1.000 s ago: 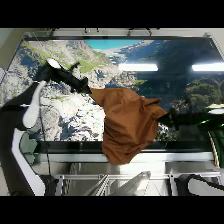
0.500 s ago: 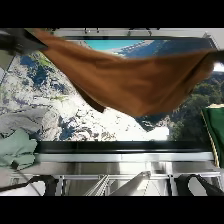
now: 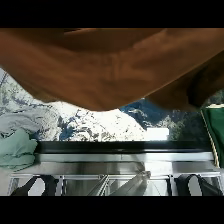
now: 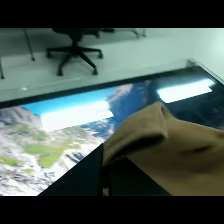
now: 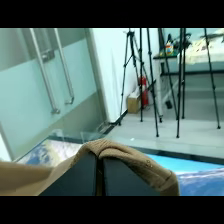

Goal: Fold the shirts.

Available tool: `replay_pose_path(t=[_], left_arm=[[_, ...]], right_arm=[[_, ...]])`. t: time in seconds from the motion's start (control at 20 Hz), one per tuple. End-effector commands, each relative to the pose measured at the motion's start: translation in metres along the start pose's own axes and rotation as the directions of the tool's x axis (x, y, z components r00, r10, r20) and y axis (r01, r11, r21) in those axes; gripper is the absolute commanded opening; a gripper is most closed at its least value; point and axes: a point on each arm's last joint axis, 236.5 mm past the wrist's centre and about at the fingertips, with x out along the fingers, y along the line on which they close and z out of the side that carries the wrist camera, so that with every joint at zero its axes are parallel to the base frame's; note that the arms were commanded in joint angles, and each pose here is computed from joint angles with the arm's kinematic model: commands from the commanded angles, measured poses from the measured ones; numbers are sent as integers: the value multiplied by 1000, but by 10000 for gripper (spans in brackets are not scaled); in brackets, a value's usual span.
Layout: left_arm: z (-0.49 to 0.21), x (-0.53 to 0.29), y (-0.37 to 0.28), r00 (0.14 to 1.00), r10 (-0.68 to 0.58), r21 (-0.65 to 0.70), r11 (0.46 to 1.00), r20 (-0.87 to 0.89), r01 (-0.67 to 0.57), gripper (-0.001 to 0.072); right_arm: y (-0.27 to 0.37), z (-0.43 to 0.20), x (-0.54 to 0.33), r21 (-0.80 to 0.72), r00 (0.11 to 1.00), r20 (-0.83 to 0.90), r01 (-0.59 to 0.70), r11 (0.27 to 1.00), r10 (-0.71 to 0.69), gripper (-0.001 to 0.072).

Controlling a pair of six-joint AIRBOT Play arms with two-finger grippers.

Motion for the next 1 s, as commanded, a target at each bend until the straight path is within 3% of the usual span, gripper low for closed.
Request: replay_pose_path(t=[0.0, 0.15, 0.25, 0.4, 0.6, 0.65, 0.7, 0.75, 0.8, 0.95], left_arm=[[-11, 21, 37, 999, 10, -28, 1000, -47, -11, 21], [-64, 93, 67, 962, -164, -120, 983, -216, 140, 21], [-111, 148, 82, 909, -262, -216, 956, -323, 199, 20], [-210, 224, 116, 803, -274, -285, 949, -528, 137, 19], [-321, 296, 158, 715, -241, -319, 947, -657, 27, 20], [-339, 303, 167, 705, -243, -341, 940, -666, 2, 107], [-350, 304, 175, 696, -245, -368, 929, -675, -30, 380], [-356, 300, 187, 695, -237, -384, 921, -679, -60, 662], [-356, 293, 200, 701, -224, -410, 906, -677, -106, 710], [-351, 242, 233, 677, -230, -497, 837, -699, -229, 708]], right_arm=[[-29, -5, 21, -17, 1000, -8, -18, 1000, 17, 28], [-72, -72, 82, 98, 980, -165, -94, 991, 110, 28], [-105, -144, 122, 163, 940, -319, -69, 984, 119, 29], [-150, -264, 165, 260, 847, -515, 8, 966, 131, 29], [-208, -361, 196, 317, 808, -587, 174, 932, 48, 39], [-216, -371, 196, 338, 804, -594, 201, 919, 43, 215], [-221, -373, 193, 359, 800, -598, 222, 907, 40, 408], [-223, -369, 188, 382, 799, -599, 229, 896, 51, 413], [-226, -359, 177, 397, 796, -602, 231, 888, 62, 413], [-227, -334, 119, 451, 737, -662, 250, 857, 134, 409]])
